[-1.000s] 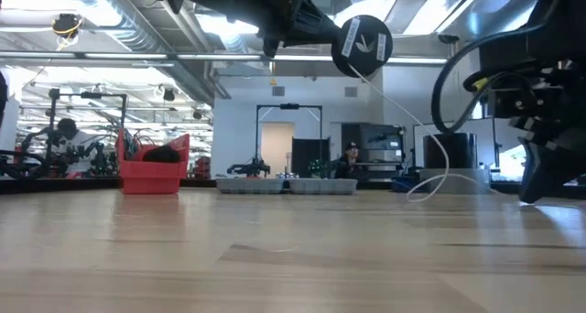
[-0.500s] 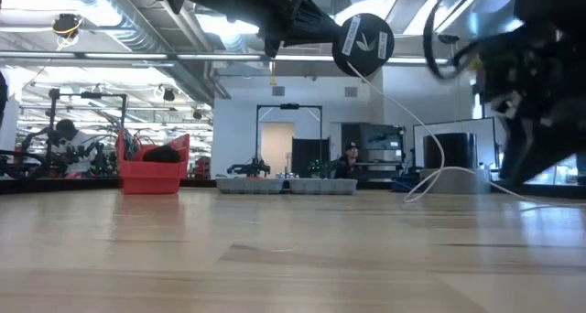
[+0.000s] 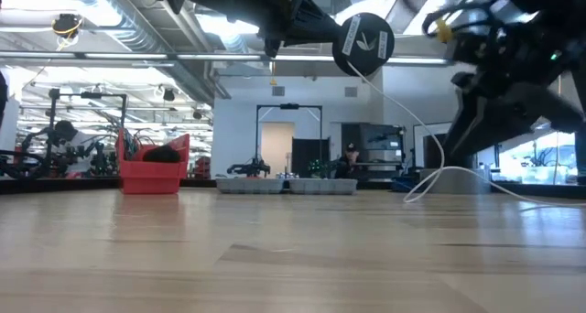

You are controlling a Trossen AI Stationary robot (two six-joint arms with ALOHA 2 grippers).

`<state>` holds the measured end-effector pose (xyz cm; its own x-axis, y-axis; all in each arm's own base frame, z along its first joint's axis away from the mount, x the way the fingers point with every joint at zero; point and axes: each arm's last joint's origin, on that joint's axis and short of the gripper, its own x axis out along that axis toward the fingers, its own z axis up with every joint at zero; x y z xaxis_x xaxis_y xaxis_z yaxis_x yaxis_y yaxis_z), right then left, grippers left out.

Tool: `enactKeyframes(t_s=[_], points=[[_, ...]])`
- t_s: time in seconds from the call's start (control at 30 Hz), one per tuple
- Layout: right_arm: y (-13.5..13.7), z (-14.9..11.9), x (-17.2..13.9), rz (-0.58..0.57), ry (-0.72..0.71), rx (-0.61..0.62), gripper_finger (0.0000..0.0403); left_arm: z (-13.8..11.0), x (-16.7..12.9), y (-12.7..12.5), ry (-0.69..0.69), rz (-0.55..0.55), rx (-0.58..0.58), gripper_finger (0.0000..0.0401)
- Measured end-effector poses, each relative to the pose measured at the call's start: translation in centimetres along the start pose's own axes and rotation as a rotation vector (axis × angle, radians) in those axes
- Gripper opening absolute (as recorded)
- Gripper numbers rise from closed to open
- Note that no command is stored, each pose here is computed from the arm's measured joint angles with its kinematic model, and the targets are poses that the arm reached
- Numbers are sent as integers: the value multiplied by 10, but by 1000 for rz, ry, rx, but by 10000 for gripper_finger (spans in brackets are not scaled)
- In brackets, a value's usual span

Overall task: Coil cords
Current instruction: Coil the white wire into the spool

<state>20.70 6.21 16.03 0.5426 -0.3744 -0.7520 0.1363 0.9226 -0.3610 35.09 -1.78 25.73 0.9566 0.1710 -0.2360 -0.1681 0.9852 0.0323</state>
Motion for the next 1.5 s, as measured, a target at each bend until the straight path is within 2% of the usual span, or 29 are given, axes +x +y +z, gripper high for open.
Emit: enactKeyframes(t_s=[0.23,0.3,0.37,0.5,0.6,0.73,1.0,1.27,1.4,1.5], points=[[-3,-4,27,-2,111,-73,151,0,0,0,-1,0,0,0],[-3,-5,32,-9,126,-85,139,0,0,0,0,0,4,0],[-3,-5,32,-7,127,-108,112,0,0,0,0,0,8,0],[-5,-5,28,-5,128,-149,24,0,0,0,1,0,10,0],[-12,-5,18,-41,138,-141,15,-1,0,0,7,1,13,0],[-28,-3,-4,-156,116,-55,9,-1,0,0,9,-1,30,0],[-57,-14,-39,-389,22,220,9,-2,0,0,21,-1,33,0],[-72,-26,-50,-572,-14,342,8,-3,0,0,31,-2,41,0],[-85,-23,-52,-595,-45,422,4,-5,0,0,46,-3,45,0],[-92,-20,-56,-568,-73,444,6,-5,0,0,49,-4,46,0]])
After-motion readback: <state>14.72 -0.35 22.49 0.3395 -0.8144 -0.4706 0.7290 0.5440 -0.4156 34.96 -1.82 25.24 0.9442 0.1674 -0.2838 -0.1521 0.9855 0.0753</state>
